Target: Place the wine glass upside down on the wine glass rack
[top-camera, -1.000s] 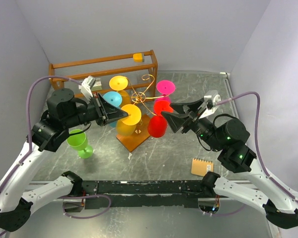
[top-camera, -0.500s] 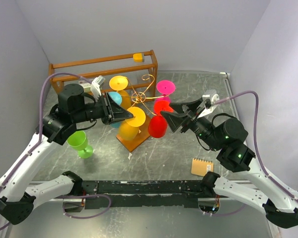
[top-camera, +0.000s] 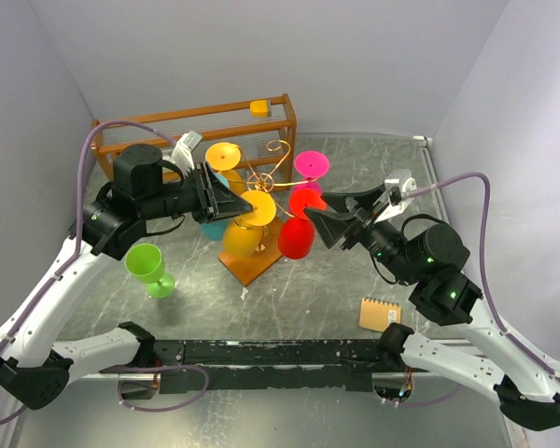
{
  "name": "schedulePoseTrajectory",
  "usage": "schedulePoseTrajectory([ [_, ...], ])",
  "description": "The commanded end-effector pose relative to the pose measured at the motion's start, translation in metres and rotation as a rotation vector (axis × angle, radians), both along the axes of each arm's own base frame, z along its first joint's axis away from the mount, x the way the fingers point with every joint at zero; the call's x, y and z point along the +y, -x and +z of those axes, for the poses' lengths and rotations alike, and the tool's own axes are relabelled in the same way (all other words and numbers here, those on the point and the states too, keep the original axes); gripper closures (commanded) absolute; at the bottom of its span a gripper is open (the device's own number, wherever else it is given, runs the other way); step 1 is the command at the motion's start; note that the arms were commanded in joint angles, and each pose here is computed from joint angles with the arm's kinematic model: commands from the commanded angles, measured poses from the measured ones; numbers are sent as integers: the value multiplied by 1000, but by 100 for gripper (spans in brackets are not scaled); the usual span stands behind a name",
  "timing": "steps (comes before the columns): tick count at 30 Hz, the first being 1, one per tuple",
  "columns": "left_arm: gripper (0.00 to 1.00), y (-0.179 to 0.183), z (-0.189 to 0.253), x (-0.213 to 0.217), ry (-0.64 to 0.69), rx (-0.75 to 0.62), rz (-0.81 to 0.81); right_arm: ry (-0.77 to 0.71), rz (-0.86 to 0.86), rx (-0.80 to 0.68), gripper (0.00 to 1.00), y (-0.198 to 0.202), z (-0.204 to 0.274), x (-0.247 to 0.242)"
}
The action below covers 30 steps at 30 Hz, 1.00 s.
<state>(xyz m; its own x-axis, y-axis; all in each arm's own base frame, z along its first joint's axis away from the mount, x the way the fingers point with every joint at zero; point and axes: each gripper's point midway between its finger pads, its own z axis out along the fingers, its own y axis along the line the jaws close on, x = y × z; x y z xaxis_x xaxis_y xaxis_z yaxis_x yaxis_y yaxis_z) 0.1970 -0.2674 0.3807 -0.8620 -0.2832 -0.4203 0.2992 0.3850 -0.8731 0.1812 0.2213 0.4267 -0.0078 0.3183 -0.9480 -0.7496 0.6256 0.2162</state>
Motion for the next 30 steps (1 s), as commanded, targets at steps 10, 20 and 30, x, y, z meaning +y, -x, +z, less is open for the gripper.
schedulePoseTrajectory([
  [10, 55, -19, -2, 15, -141, -85, 89, -18, -15, -18, 47, 1, 6, -5],
  [20, 49, -24, 1, 18, -182, -108, 100, -25, -21, -17, 47, 2, 5, -9],
  [30, 41, -37, 26, 36, -264, -214, 188, -21, -24, -16, 47, 2, 4, -10],
])
